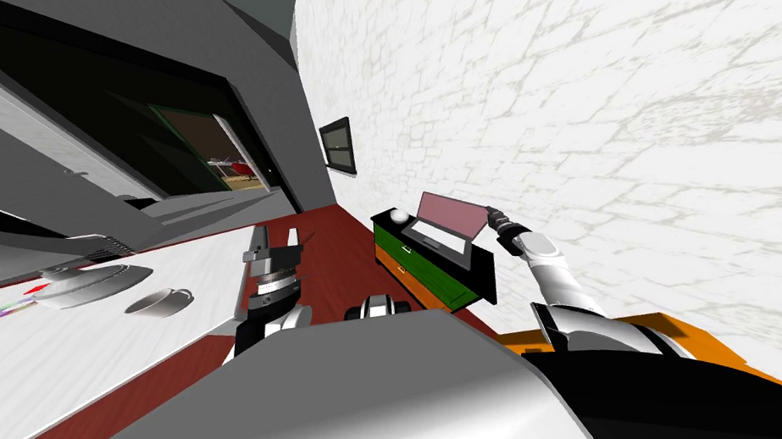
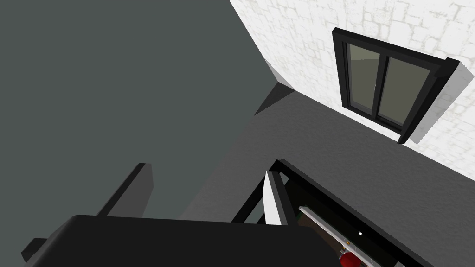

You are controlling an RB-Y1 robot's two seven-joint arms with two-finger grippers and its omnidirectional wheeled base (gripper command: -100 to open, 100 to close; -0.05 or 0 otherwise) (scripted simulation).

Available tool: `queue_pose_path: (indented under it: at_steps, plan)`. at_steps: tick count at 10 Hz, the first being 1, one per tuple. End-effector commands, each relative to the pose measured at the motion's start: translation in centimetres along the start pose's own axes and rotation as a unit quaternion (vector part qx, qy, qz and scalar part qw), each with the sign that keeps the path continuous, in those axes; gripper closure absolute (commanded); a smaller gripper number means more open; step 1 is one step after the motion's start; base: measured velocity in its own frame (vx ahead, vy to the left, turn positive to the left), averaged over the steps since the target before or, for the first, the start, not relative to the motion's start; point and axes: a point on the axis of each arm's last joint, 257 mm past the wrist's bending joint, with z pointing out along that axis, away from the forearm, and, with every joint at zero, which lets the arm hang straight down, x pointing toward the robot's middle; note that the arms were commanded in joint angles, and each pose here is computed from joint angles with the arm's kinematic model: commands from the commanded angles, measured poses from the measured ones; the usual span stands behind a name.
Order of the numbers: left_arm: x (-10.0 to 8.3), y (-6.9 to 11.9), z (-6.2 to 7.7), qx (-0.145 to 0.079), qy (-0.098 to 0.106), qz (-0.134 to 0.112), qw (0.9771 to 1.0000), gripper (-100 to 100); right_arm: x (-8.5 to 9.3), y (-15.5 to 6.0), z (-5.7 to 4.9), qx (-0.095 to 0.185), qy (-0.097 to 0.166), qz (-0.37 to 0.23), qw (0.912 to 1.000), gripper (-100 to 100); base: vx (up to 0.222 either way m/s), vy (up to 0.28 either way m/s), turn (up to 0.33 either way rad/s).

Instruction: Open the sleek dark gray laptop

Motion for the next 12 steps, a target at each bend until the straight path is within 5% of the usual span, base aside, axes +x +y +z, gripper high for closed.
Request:
queue_pose_path:
  at_steps: [1, 8, 12]
  plan:
    - [0.0, 0.0, 0.0, 0.0, 0.0, 0.0, 1.0, 0, 1.9, 0.7, -0.1, -0.017, 0.008, 0.007, 0.9998, -100, 0.005, 0.01, 0.03]
    - [0.0, 0.0, 0.0, 0.0, 0.0, 0.0, 1.0, 0, 5.2, 1.3, -0.2, -0.042, 0.024, 0.01, 0.9988, -100, 0.002, 0.008, 0.018]
    - [0.0, 0.0, 0.0, 0.0, 0.0, 0.0, 1.0, 0, 1.9, -0.7, 0.0, -0.017, -0.017, 0.011, 0.9997, -100, 0.132, -0.006, -0.249]
